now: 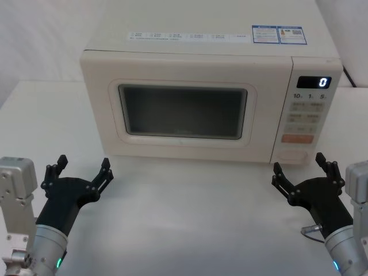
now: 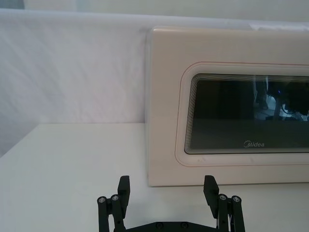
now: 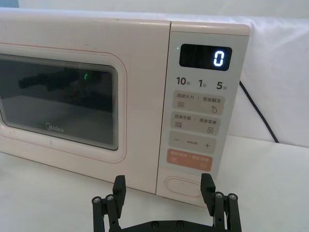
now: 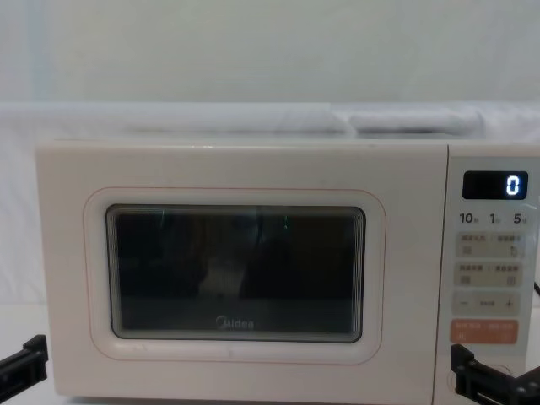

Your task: Press the button to open the microwave door with one hand; close the microwave door with the other hand.

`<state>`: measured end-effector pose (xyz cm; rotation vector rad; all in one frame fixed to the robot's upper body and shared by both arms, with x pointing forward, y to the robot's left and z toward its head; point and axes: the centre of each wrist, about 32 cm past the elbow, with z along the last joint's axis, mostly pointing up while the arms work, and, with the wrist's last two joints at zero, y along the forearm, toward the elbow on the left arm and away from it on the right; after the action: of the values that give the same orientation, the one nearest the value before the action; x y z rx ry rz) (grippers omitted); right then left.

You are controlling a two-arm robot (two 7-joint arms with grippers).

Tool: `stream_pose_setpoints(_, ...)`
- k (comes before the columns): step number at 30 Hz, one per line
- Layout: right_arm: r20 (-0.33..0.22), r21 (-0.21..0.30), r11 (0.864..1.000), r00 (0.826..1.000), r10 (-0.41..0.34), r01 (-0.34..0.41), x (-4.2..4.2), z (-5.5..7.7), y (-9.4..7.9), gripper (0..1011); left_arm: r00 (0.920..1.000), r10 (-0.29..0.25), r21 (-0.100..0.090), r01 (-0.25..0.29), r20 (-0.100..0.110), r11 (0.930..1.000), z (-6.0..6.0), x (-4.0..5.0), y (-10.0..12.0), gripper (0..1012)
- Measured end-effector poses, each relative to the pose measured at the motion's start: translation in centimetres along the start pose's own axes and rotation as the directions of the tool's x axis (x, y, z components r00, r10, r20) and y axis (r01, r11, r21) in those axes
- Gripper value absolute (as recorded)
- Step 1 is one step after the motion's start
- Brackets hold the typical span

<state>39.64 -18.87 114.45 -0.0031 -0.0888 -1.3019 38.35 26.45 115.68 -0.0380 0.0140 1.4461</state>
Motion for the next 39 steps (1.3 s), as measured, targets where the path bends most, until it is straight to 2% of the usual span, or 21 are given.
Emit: stream_pose_setpoints(39, 0.0, 0.0, 1.0, 1.0, 0.0, 0.0, 0.0, 0.0, 0.0, 1002, 1.0, 0.0, 0.0, 0.0, 0.0, 1.0, 0.0, 0.0, 0.0, 1001)
